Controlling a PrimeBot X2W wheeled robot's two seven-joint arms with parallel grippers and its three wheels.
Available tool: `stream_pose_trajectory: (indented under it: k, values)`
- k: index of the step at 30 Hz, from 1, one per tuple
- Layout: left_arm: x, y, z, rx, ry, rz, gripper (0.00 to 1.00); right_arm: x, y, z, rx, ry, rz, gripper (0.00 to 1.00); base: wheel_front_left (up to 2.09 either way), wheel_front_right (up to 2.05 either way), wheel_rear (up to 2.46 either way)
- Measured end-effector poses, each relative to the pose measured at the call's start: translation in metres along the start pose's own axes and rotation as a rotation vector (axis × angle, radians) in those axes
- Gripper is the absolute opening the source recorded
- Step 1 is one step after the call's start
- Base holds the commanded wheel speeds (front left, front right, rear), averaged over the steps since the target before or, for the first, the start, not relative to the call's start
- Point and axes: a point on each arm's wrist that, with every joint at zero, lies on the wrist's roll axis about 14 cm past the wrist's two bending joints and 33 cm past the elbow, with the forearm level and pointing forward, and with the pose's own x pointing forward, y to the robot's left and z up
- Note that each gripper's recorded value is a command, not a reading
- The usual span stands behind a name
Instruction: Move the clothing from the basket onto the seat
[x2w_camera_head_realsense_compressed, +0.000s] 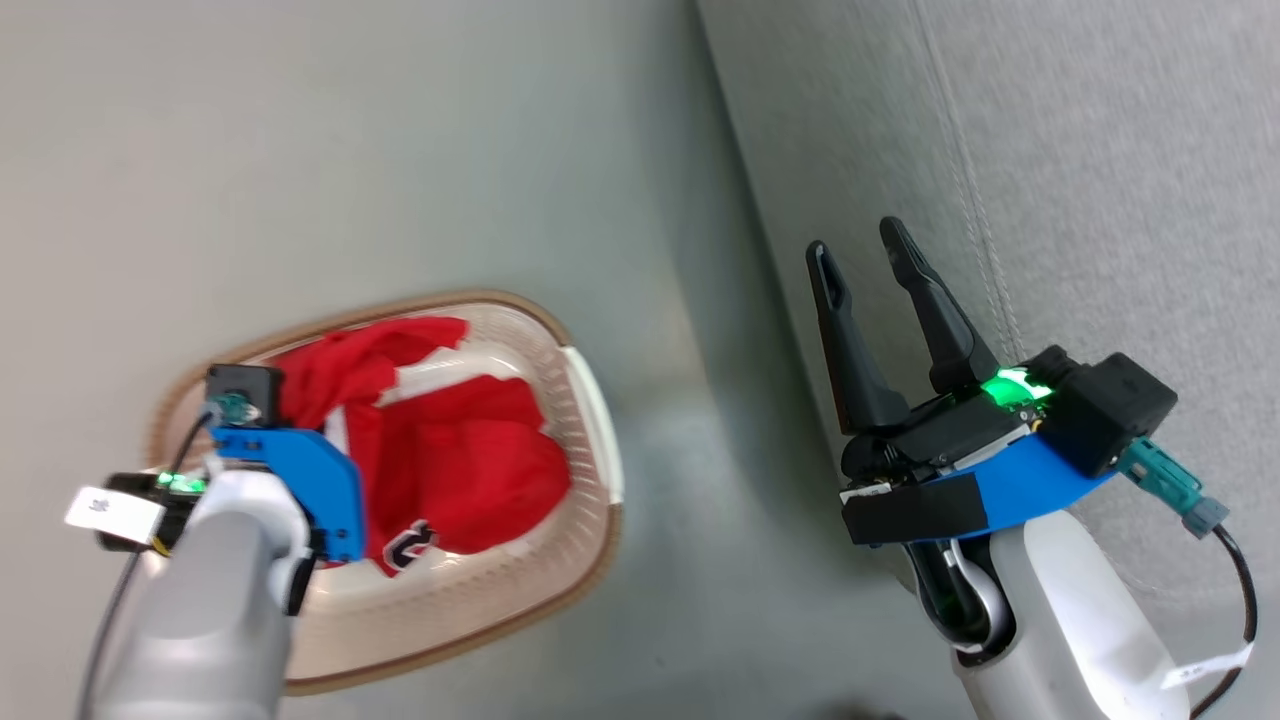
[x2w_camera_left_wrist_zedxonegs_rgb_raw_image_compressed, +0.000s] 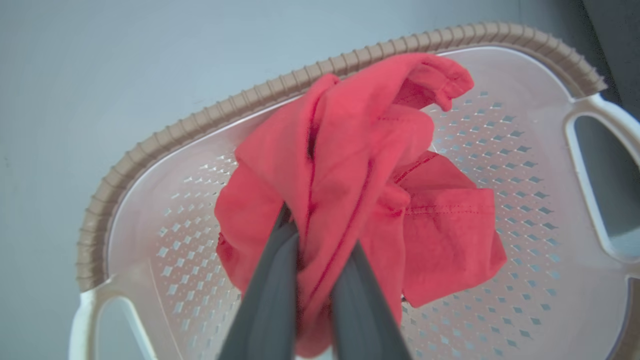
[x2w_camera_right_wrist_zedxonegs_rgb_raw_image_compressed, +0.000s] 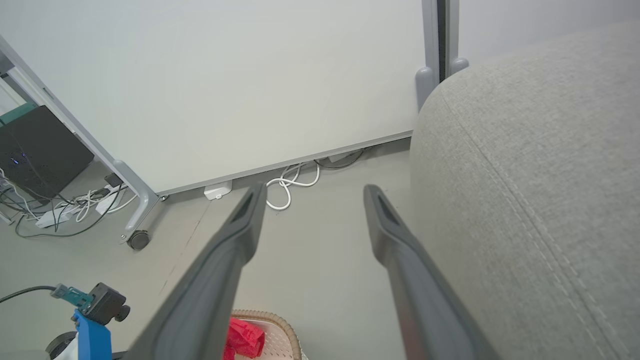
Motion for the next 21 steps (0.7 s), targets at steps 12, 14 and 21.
stream_pose_trajectory:
  k: [12,14,21]
  values:
    - [-0.116,-0.021,0.075,0.005,-0.389,0.027,0.00,-0.033,0.049,0.030,-0.063,-0.047,0.100,1.00,0.00,0.00,0.00]
    - [-0.135,-0.029,0.089,0.014,-0.457,0.018,0.00,-0.040,0.055,0.034,-0.073,-0.055,0.110,1.00,0.00,0.00,0.00]
    - [-0.194,-0.059,0.137,0.043,-0.679,-0.046,0.00,-0.060,0.076,0.049,-0.098,-0.074,0.158,1.00,0.00,0.00,0.00]
